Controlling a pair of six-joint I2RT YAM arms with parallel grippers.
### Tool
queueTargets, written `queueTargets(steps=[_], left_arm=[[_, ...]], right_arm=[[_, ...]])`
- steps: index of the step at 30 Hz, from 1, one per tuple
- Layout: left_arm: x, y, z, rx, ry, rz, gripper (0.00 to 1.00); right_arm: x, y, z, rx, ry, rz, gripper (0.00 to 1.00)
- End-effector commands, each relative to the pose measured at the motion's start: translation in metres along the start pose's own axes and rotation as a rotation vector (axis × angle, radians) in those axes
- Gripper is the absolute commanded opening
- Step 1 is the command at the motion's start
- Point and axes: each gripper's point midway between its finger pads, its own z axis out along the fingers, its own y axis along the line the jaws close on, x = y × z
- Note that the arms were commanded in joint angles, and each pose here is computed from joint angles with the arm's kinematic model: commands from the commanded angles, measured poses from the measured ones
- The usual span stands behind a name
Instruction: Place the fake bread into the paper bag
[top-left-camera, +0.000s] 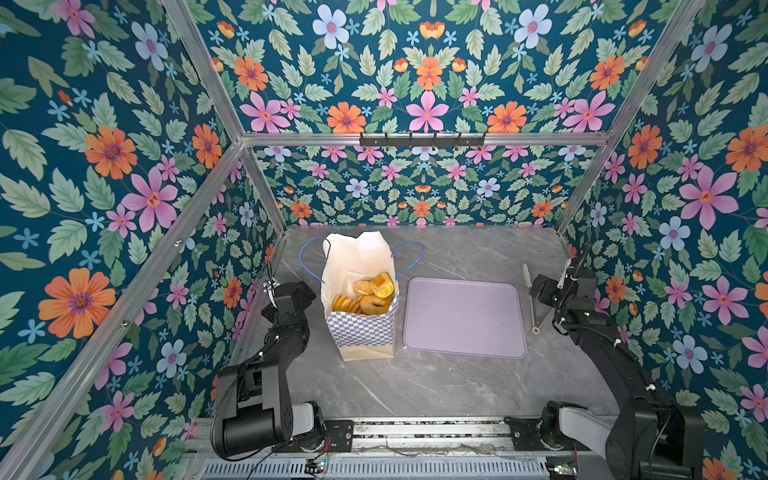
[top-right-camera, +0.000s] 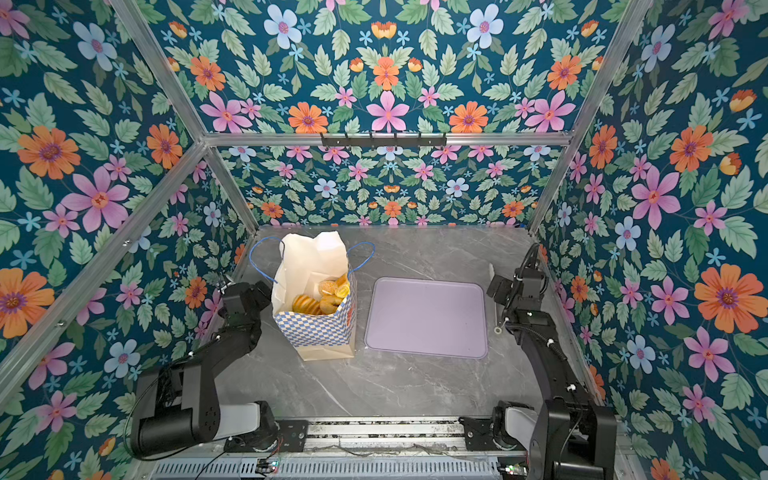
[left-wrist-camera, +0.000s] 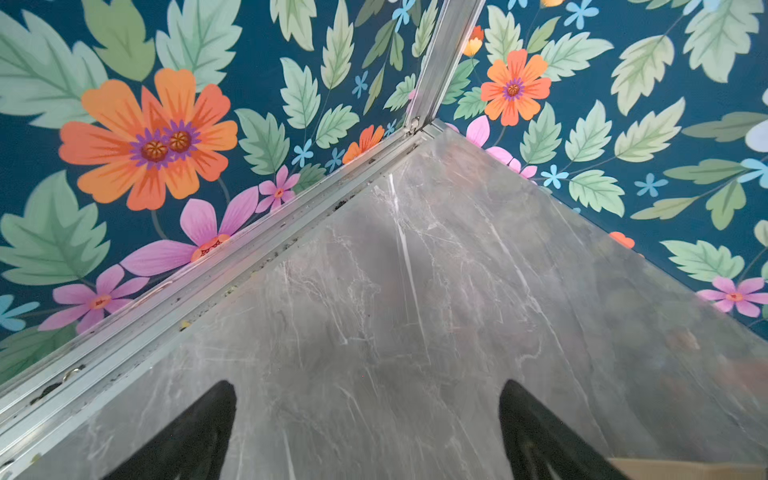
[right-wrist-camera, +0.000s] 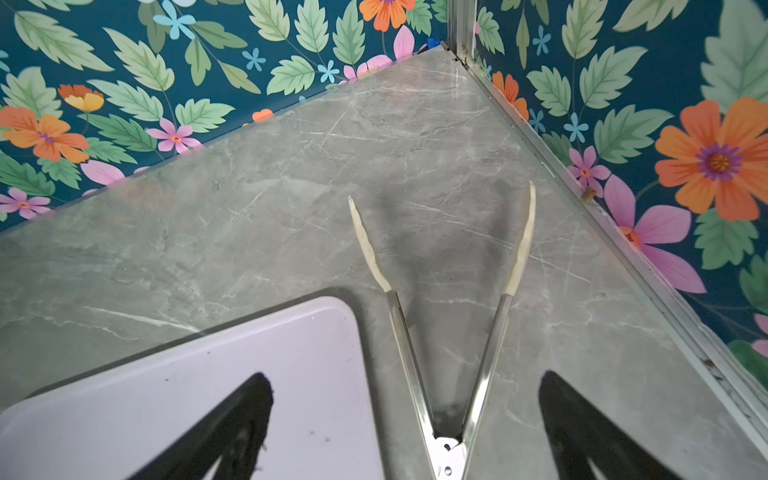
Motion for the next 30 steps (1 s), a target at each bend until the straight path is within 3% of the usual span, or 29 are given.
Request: queueTargets(steps=[1, 5, 8, 10, 13, 17, 23, 24, 26, 28, 30], left_arm=[[-0.024, -0.009, -0.003, -0.006, -0.175, 0.037, 1.00], [-0.028, -0.017, -0.008, 0.038, -0.211, 0.083, 1.00], [-0.012, -0.018, -0.011, 0.066, -0.184, 0.141, 1.00], [-0.003, -0.003, -0.019, 0.029, -0.240, 0.124, 0.99], [0.004, -0.018, -0.013, 0.067, -0.225, 0.165, 0.99], [0.015, -0.047, -0.012, 0.133, -0.228, 0.287, 1.00], [0.034, -0.054, -0.021, 0.238, -0.223, 0.310, 1.00], [0.020, -0.053, -0.026, 0.256, -0.311, 0.279, 1.00], [0.031, -0.054, -0.018, 0.250, -0.214, 0.295, 1.00], [0.026, -0.059, -0.018, 0.266, -0.260, 0.311, 1.00], [0.031, -0.058, -0.017, 0.265, -0.228, 0.312, 1.00]], right_arm=[[-0.027, 0.017, 0.001, -0.080, -0.193, -0.029, 0.99], [0.004, 0.013, 0.017, -0.052, -0.211, -0.077, 0.99], [0.022, 0.008, 0.030, -0.038, -0.204, -0.087, 0.99], [0.031, 0.006, 0.036, -0.038, -0.224, -0.085, 0.99], [0.040, 0.020, 0.042, -0.077, -0.234, -0.151, 0.99], [0.045, 0.033, 0.041, -0.118, -0.249, -0.201, 0.99], [0.052, 0.046, 0.037, -0.208, -0.250, -0.251, 0.99], [0.052, 0.046, 0.037, -0.206, -0.243, -0.251, 0.99], [0.051, 0.046, 0.041, -0.204, -0.226, -0.237, 0.99], [0.050, 0.041, 0.044, -0.220, -0.202, -0.205, 0.99], [0.050, 0.042, 0.043, -0.218, -0.210, -0.217, 0.99]])
